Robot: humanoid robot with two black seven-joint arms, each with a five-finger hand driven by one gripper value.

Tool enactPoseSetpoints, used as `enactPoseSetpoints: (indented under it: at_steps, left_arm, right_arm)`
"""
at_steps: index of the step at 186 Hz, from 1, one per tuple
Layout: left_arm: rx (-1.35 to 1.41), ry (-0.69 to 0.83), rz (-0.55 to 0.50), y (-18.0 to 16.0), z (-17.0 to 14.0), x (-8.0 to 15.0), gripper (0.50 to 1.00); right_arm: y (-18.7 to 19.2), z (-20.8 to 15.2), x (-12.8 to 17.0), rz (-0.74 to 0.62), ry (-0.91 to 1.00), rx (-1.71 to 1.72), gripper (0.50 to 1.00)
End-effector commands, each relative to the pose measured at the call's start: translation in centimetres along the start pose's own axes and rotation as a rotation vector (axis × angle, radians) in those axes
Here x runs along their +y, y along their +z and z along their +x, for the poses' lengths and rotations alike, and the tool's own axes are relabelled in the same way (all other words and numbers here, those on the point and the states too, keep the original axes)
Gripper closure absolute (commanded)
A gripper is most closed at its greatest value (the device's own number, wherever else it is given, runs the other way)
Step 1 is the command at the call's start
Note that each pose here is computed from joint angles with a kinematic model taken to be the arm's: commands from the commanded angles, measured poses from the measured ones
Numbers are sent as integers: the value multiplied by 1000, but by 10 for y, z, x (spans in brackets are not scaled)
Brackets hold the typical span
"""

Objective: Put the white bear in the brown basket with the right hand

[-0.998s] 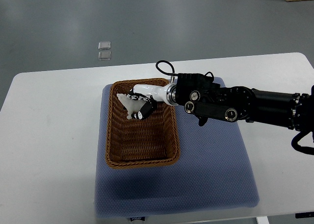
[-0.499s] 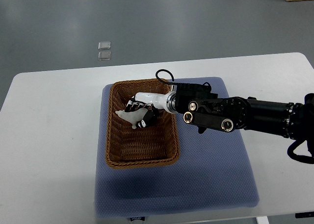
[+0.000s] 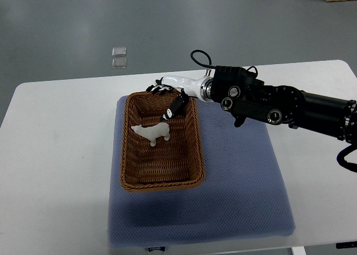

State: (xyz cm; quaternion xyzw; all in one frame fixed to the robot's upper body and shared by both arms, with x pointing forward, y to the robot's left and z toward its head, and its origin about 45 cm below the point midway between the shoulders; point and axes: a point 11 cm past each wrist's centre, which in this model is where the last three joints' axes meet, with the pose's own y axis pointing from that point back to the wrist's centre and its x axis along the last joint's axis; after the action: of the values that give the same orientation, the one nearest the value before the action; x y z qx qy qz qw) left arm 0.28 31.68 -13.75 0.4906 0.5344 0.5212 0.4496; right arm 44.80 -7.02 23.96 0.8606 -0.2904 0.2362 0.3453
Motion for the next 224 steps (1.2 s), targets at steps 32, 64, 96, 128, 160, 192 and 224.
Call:
enactPoseSetpoints:
  at_steps: [32, 64, 96, 128, 160, 192, 224]
  left_arm:
    - [0, -3, 1, -1, -1, 0, 500]
    - [0, 0, 1, -1, 0, 0, 500]
    - [-1, -5, -1, 0, -2, 0, 500]
    - [0, -5, -1, 0, -2, 0, 500]
    - [-1, -5, -1, 0, -2, 0, 500]
    - [-1, -5, -1, 0, -2, 0, 500]
    - [-2, -4, 1, -1, -2, 0, 500]
  right_arm:
    - [27, 65, 33, 98, 203, -427, 636]
    - [80, 69, 55, 174, 343, -855, 607]
    - [105, 56, 61, 296, 416, -1273, 589]
    - [131, 56, 75, 446, 514, -1591, 585]
    - [148, 49, 73, 525, 604, -1778, 579]
    - [171, 46, 76, 523, 716, -1828, 579]
    - [173, 46, 77, 569, 742, -1902, 579]
